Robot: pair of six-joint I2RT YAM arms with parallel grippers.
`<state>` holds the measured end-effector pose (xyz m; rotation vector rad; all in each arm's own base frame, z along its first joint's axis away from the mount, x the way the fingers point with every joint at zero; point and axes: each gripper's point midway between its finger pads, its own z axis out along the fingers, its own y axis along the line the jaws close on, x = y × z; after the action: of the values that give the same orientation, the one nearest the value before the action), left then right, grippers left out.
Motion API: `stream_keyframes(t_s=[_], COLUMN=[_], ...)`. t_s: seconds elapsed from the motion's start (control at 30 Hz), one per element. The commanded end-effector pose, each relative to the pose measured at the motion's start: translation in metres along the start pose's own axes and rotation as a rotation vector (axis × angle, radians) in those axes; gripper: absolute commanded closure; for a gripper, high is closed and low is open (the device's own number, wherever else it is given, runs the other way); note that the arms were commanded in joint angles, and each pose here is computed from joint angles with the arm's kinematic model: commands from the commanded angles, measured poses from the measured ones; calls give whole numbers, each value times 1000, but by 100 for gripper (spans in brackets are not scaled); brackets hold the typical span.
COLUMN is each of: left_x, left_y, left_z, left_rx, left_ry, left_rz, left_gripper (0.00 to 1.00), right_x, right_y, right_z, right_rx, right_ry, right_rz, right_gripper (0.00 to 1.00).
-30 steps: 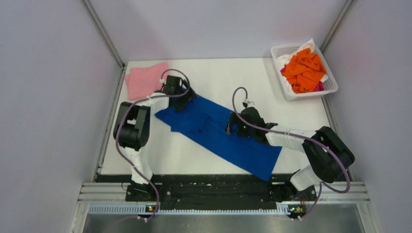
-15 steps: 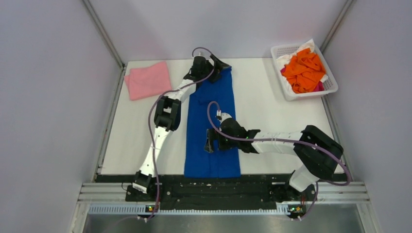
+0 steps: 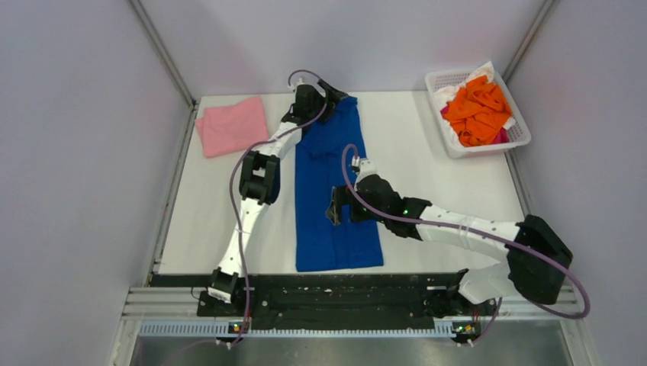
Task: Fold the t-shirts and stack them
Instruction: Rotate the tshirt 90 degrees, then grab the bottom of the folded rectangular tshirt with both arms
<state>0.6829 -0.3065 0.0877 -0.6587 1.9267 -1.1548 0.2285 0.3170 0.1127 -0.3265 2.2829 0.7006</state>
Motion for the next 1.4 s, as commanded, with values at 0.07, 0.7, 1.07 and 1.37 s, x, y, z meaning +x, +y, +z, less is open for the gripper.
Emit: stream_keyframes(t_s=[0.07, 0.7, 1.07, 1.37], left_x=[-31, 157, 236, 251], left_y=[-128, 20, 105, 138], left_z=[-72, -427, -503, -511], left_rx=[155, -376, -509, -588], left_ry=[28, 299, 594, 620], left_rz=[264, 443, 292, 224], left_gripper=[1, 2, 13, 61], right_x=[-24, 80, 110, 132], right_y=[-32, -96, -95, -95], right_z=[-32, -88, -72, -62], right_rx=[99, 152, 127, 127], right_ry=[-133, 104, 193, 287], right_rz=[45, 236, 289, 301], right_gripper=[1, 7, 32, 51])
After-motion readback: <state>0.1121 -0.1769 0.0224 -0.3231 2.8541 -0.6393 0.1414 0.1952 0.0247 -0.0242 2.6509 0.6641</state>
